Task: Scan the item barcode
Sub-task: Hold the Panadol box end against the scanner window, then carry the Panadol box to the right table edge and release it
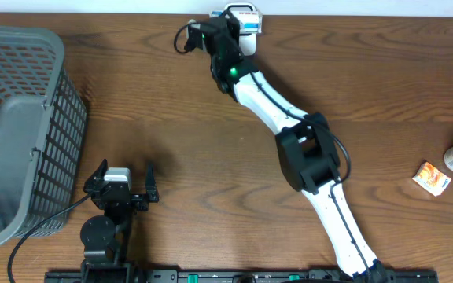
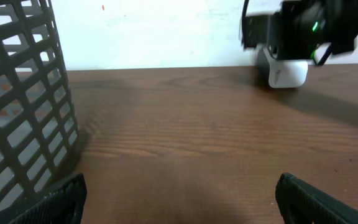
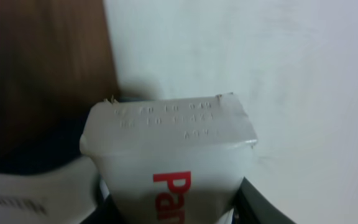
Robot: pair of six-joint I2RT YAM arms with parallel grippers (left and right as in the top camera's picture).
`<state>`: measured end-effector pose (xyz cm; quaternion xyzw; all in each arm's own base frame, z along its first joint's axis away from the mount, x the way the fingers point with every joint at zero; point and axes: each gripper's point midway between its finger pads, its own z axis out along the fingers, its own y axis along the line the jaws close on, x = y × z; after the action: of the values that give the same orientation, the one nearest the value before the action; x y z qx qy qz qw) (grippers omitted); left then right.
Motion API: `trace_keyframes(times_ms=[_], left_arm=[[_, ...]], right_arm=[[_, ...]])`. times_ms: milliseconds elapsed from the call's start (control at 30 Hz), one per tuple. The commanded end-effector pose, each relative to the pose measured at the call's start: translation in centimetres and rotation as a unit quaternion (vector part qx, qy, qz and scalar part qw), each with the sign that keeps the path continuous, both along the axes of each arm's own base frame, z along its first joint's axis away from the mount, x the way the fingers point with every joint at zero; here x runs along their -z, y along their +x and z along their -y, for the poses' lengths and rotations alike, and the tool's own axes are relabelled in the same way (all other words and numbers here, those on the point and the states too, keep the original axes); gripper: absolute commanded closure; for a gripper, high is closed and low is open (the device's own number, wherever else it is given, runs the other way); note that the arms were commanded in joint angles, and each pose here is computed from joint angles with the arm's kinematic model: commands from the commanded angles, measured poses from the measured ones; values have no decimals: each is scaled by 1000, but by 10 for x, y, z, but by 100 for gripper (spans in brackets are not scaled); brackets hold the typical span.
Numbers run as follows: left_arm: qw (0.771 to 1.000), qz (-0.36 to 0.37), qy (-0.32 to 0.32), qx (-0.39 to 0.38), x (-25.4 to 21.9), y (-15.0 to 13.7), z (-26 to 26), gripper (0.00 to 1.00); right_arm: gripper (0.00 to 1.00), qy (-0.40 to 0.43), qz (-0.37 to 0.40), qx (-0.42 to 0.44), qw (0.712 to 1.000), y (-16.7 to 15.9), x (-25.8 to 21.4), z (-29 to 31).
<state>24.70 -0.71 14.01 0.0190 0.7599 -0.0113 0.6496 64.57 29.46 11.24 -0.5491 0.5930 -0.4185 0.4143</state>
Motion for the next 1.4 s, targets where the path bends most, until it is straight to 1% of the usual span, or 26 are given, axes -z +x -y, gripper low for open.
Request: trace_keyframes(times_ms=[0,33,200,400,533,800,933,1067,1200,1267,1300,1367], left_arm=[[1000,-25,-4,8,15,-2,3,4],[1000,-25,-4,8,15,-2,3,4],[1000,-25,-4,8,15,-2,3,4],[1000,-25,-4,8,15,-2,3,4],[1000,-25,-4,8,15,-2,3,4],[1000,-25,-4,8,15,-2,3,4],[1000,-25,-4,8,15,-2,3,4],[1000,-25,-4,8,15,-2,3,4],[1000,-25,-4,8,15,-2,3,4],[1000,-25,-4,8,15,-2,3,4],[1000,-25,-4,8,15,-2,3,4],[1000,-25,-4,8,15,-2,3,4]], right_arm=[[68,-57,14,-22,998,7,8,-2],[67,-64,15,-31,997,8,11,-4],[66,-34,43,-53,997,13,2,-14],[68,5,56,-98,994,14,3,-33],[70,5,54,-98,994,15,5,-31],[66,-2,37,-95,995,19,14,-18],[72,-9,41,-71,997,21,12,-9],[72,-12,49,-47,998,21,-6,0],[76,-37,12,-3,999,13,-21,22],[75,-15,-18,20,1000,4,-27,32],[74,4,-38,29,999,-3,-32,36],[72,54,-50,57,996,-12,-47,45]])
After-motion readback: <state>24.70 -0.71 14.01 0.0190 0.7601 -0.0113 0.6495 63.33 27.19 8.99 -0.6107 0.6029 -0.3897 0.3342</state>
